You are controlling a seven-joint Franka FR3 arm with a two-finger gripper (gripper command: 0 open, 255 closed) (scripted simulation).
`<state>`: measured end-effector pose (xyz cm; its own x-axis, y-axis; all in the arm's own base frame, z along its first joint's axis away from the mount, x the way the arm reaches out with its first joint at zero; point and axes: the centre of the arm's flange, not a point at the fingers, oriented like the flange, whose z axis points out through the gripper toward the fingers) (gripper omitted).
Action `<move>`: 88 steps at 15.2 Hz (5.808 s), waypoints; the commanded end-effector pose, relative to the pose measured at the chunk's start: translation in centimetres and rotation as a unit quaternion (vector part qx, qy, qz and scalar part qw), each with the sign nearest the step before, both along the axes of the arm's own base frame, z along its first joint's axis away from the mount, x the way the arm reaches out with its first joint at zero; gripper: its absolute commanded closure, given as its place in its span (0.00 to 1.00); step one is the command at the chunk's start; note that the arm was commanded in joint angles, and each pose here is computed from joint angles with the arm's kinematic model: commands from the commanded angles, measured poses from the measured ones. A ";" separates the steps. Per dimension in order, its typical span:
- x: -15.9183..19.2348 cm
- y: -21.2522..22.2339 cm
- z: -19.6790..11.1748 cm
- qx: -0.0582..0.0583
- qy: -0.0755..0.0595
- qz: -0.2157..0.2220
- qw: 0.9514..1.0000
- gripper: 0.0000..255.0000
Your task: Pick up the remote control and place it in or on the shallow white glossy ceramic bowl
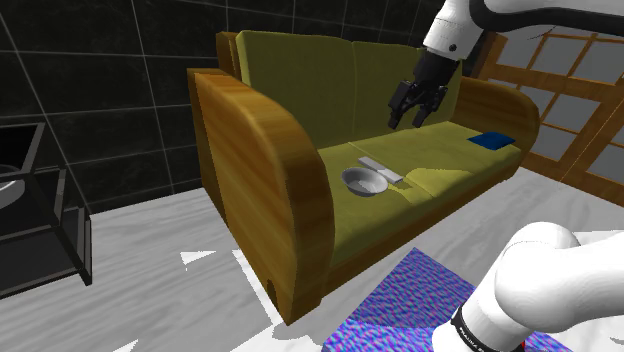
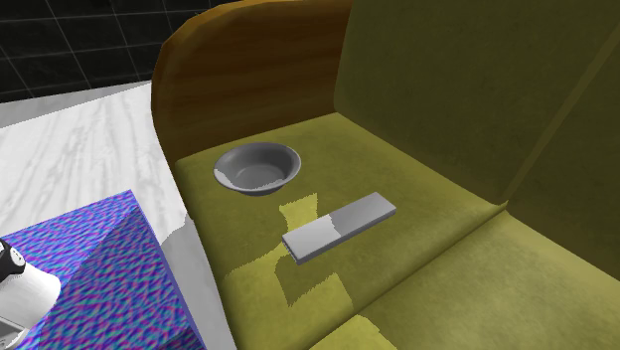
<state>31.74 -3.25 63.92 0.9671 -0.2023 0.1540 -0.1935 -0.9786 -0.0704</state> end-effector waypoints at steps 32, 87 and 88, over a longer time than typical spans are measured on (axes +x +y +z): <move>19.1 -28.0 -23.8 -0.010 0.076 -0.048 0.996 0.00; 21.0 -30.9 -18.7 -0.011 0.086 -0.055 0.995 1.00; 20.7 -29.6 -18.7 -0.011 0.086 -0.055 0.995 1.00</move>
